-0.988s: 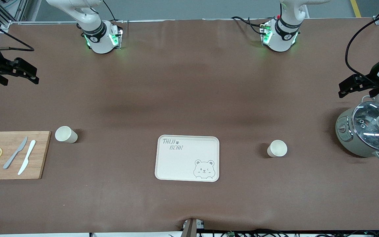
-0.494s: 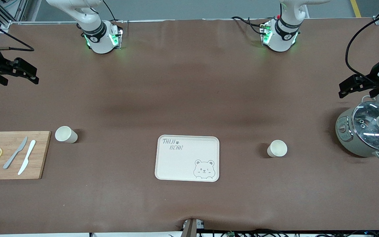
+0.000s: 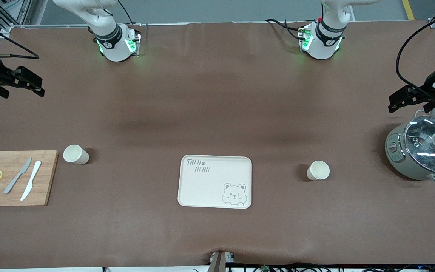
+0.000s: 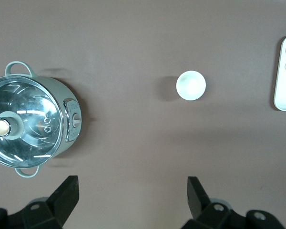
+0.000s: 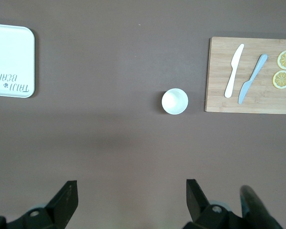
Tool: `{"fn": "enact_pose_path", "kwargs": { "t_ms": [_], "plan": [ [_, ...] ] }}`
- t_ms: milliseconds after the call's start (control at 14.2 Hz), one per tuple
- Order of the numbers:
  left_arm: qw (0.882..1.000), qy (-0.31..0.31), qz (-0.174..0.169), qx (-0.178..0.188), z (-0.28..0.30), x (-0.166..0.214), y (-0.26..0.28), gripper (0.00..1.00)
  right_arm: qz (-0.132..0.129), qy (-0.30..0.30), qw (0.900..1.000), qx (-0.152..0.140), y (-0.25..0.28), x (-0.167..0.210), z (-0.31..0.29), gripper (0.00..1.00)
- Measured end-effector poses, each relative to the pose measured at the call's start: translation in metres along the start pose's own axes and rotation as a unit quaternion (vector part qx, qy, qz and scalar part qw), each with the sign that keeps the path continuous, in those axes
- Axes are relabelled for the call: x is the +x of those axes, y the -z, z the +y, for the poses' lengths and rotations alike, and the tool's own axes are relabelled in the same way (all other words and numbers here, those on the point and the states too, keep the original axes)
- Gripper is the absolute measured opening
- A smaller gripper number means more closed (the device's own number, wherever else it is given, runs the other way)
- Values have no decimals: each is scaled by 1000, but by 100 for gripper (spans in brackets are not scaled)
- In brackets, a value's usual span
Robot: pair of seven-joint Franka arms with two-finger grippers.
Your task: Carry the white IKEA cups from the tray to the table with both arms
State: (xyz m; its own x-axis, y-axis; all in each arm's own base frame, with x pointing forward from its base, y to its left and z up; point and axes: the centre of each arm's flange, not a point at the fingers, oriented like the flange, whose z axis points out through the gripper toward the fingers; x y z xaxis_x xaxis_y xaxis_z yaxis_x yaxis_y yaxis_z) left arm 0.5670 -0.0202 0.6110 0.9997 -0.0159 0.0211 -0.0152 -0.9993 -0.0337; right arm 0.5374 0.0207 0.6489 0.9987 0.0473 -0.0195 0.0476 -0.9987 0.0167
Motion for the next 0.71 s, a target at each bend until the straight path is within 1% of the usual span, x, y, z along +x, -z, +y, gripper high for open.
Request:
{"fn": "enact_pose_path", "kwargs": {
  "t_ms": [706],
  "plan": [
    [1000, -1, 6, 0, 1, 2, 4, 100, 0, 0, 1000, 0, 0, 0, 0, 100]
  ]
}}
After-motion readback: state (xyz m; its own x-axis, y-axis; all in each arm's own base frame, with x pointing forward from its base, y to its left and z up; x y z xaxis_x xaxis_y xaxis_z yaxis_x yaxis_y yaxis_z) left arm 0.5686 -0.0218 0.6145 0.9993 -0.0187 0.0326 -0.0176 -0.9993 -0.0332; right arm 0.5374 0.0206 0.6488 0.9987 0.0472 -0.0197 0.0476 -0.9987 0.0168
